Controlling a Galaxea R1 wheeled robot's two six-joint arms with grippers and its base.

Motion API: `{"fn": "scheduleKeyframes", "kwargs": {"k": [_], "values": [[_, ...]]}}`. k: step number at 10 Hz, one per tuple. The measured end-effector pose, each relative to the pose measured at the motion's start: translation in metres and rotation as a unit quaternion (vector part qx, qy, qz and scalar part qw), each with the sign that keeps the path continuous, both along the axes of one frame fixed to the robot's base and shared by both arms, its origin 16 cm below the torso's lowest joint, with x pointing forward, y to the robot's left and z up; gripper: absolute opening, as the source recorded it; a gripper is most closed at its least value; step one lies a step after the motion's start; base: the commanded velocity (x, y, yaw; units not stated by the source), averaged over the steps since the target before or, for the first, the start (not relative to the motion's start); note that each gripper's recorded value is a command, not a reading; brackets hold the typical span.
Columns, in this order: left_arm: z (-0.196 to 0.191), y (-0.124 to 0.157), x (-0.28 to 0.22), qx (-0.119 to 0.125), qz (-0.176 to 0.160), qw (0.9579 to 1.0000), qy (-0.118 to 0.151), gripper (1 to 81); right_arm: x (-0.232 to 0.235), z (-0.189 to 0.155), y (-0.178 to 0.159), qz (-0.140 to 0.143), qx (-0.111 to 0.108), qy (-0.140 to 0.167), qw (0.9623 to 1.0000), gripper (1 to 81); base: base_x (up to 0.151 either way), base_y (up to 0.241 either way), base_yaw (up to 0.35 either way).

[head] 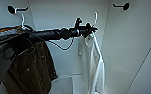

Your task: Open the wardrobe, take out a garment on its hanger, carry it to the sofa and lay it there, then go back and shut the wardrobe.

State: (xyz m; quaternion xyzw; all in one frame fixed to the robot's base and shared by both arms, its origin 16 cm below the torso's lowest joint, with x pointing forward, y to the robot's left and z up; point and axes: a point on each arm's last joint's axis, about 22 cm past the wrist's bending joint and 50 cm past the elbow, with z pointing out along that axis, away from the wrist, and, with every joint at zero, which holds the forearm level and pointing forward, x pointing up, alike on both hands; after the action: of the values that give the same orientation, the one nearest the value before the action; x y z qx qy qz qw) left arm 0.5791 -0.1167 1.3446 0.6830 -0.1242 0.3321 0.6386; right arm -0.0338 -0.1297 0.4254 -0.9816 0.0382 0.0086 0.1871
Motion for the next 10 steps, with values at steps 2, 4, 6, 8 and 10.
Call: {"fn": "scheduleKeyframes", "kwargs": {"k": [2, 4, 6, 8, 10], "values": [[0.009, 0.0, -0.012, 0.003, 0.0, 1.0, -0.007, 1.0, 0.006, 0.0, 0.0, 0.0, 0.0, -0.01, 1.0, 81.1, 0.0, 0.0, 0.0], [0.03, -0.002, -0.027, -0.002, -0.003, 0.9997, -0.026, 1.0, 0.012, 0.0, 0.0, 0.0, 0.0, -0.019, 0.9998, 81.1, 0.0, 0.0, 0.0], [0.022, -0.003, -0.026, 0.002, -0.003, 0.9998, -0.019, 1.0, 0.01, 0.0, 0.0, 0.0, 0.0, -0.017, 0.9999, 81.1, -0.038, 0.0, 0.0], [0.015, -0.001, -0.021, 0.003, -0.002, 0.9999, -0.015, 1.0, 0.022, 0.0, 0.0, 0.0, 0.0, -0.024, 0.9997, 81.1, -0.09, 0.0, 0.0], [0.026, 0.0, -0.031, 0.001, -0.007, 0.9997, -0.024, 1.0, 0.005, 0.0, 0.001, 0.0, 0.001, -0.014, 0.9999, 81.1, -0.105, 0.0, 0.0]]}}
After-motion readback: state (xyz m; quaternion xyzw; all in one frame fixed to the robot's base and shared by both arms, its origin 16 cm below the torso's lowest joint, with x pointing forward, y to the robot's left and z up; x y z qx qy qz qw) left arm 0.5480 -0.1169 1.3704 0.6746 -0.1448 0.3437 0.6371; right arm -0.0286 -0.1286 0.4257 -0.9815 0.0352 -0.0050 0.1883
